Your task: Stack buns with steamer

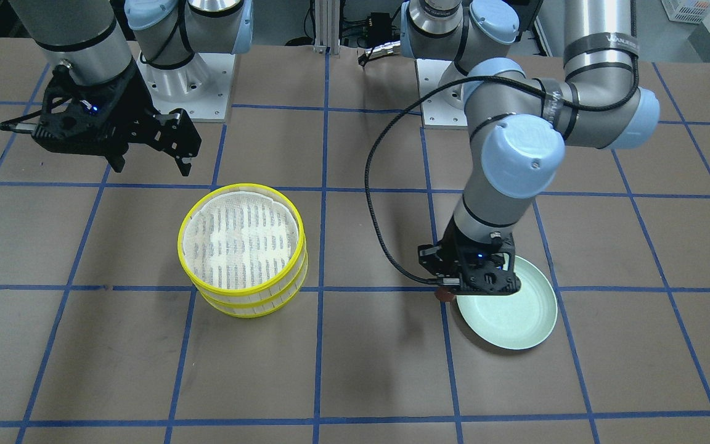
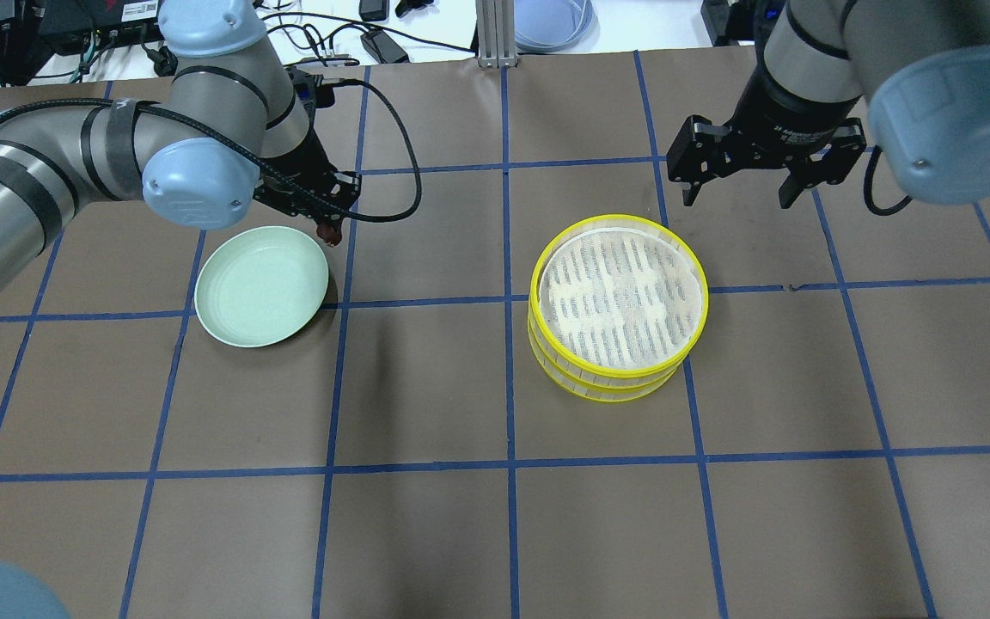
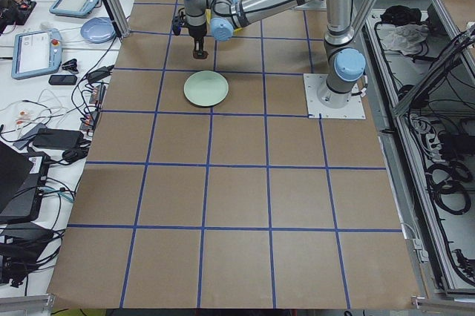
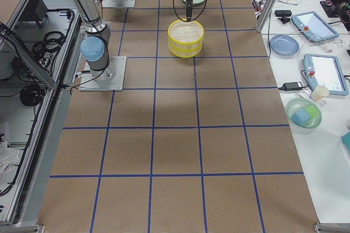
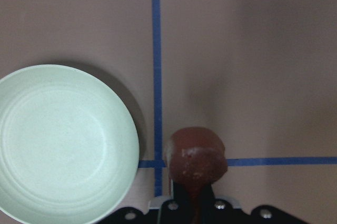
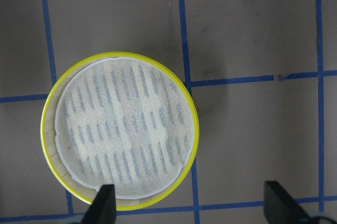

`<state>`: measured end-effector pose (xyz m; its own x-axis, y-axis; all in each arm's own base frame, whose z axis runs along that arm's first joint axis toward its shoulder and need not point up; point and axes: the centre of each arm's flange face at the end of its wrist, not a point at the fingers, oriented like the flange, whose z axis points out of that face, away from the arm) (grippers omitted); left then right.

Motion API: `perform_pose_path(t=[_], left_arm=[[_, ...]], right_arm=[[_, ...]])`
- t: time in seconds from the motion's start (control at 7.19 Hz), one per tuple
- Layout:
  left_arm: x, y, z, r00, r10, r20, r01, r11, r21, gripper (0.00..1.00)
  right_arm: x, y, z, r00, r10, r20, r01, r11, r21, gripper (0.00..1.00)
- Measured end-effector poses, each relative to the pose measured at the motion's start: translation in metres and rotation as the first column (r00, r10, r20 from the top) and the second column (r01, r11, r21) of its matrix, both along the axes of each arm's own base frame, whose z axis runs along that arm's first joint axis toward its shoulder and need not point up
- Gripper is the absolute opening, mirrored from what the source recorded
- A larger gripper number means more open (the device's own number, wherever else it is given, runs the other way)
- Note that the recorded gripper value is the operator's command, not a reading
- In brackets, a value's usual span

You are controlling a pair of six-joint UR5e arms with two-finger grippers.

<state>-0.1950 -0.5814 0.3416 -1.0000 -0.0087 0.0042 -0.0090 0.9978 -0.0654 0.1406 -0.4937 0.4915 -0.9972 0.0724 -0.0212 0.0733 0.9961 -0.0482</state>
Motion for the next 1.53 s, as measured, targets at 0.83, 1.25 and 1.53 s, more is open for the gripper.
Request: perform_pose_path(t=[0.83,1.25,1.53], left_arm=[[-0.211,0.079,0.006,0.953,0.227,-0.202,-0.231,0.973,0.004,0.0],[-0.265,0.105,-0.036,0.948,0.251,-0.195,-0.245,0.968,0.052,0.74],[-0.27,0.106,-0.042,0.95,0.247,-0.19,-0.241,0.969,0.056,0.99]], right_arm=[[-0.001,0.005,0.036,1.0,0.003,-0.011,-0.003,1.0,0.002,1.0],[-0.001,0.006,0.035,1.0,0.005,-0.013,-0.005,1.0,0.007,1.0],[-0.001,0.007,0.036,1.0,0.009,-0.013,-0.009,1.0,0.008,1.0]])
